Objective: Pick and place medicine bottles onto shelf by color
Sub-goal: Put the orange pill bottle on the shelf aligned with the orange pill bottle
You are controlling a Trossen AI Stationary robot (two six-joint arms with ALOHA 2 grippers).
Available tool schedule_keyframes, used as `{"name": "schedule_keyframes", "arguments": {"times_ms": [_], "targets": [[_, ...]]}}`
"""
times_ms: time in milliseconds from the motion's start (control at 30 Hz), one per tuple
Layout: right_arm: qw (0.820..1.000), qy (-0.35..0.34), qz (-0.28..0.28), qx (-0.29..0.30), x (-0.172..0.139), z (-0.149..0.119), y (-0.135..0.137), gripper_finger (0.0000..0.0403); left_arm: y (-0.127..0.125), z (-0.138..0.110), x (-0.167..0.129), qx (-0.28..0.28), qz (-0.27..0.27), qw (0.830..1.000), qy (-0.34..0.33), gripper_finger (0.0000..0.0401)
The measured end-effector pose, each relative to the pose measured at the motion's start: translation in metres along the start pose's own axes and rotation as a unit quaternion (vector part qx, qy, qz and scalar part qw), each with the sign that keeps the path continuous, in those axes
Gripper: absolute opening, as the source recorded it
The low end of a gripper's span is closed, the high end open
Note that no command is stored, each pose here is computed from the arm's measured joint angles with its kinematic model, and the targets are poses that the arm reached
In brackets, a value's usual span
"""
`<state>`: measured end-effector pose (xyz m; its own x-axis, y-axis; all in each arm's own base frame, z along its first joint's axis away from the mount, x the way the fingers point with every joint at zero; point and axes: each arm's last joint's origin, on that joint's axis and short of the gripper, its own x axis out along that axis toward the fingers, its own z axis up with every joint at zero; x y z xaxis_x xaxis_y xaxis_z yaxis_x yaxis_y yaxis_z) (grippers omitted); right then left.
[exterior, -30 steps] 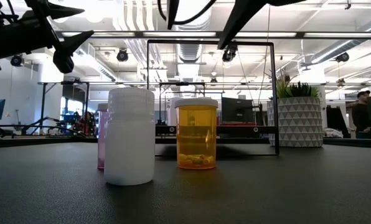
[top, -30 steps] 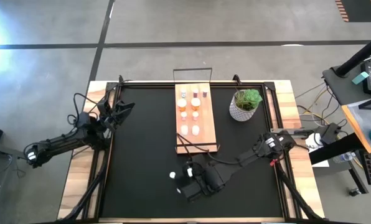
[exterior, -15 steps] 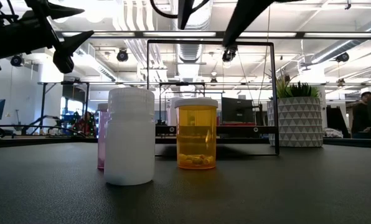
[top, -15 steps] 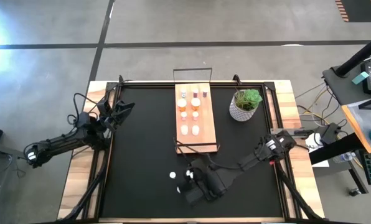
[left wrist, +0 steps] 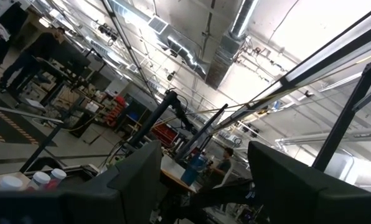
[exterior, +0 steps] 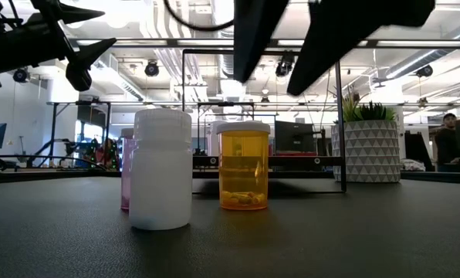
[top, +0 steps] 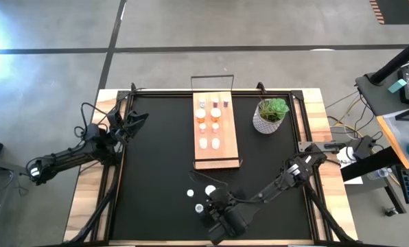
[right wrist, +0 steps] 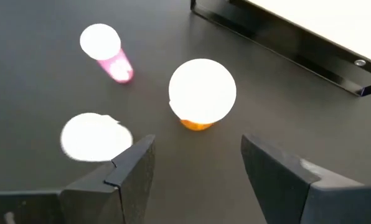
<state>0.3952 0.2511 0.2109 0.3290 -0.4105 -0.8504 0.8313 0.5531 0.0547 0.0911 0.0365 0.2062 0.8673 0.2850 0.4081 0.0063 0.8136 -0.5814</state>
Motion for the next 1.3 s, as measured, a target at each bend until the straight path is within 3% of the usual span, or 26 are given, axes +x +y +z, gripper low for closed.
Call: {"name": "schedule_keyframes", "arguments": {"times_ms": [233,533,933,1300], "targets": [[1.000,-0.001,-0.020,-0.016,0.017,-0.003,0.002,0.0226,0.000,0.000,0.000,0.000,0.000,1.000,0.000,0.0224],[0.999,0.000,-0.037,-0.015,0.031,0.013,0.000,0.0226,0.000,0.000,0.000,0.000,0.000,1.000,0.000,0.0224],[0.999,0.005,-0.042,-0.004,0.037,0.020,-0.001,0.0235,0.000,0.000,0.000,0.000,0.000,1.000,0.000,0.0224],[0.999,0.005,-0.041,-0.003,0.042,0.017,-0.001,0.0196,0.000,0.000,0.000,0.000,0.000,1.000,0.000,0.0224]]}}
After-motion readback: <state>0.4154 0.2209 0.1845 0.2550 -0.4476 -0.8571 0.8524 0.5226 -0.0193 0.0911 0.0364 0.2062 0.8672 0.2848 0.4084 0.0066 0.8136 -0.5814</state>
